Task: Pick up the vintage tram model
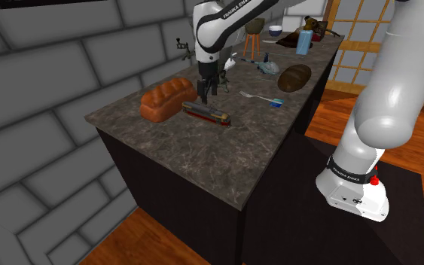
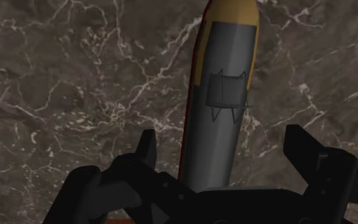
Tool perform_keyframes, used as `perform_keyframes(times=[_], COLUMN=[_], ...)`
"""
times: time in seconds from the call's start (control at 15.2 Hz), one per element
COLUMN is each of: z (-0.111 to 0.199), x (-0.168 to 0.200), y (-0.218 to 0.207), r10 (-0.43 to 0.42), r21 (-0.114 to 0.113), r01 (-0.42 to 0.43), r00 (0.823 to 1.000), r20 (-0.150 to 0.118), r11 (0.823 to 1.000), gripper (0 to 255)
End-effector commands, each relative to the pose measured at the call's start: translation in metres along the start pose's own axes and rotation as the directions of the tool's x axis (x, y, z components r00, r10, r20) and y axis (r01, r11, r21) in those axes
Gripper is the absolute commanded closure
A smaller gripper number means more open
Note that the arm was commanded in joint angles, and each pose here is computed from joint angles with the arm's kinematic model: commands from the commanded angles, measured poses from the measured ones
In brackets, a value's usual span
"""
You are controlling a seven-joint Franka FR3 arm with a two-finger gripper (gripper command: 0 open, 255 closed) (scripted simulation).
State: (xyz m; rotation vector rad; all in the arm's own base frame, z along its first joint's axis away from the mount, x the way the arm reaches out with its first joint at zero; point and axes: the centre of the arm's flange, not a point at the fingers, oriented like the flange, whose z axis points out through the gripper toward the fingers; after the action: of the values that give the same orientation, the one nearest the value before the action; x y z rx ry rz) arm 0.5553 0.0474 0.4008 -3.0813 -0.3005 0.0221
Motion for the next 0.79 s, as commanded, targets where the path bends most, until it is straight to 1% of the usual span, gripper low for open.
perform_keyframes(times=[0.0,0.07,0.13,0.59,0.73], z=[0.011,0.017,0.018,0.058,0.058], x=[0.022,0.033,0.034,0.035,0.035], y=[-0.001,-0.002,-0.002,0.000,0.000], r10=[-0.004,-0.006,-0.007,-0.007,-0.007], r21=[0.003,0.004,0.004,0.004,0.004], r01=[0.004,0.007,0.007,0.007,0.007], r00=[1.000,1.000,1.000,1.000,1.000], r20=[-0.010,-0.014,-0.015,-0.015,-0.015], r11=[1.000,1.000,1.000,1.000,1.000], gripper=[0,0,0,0,0])
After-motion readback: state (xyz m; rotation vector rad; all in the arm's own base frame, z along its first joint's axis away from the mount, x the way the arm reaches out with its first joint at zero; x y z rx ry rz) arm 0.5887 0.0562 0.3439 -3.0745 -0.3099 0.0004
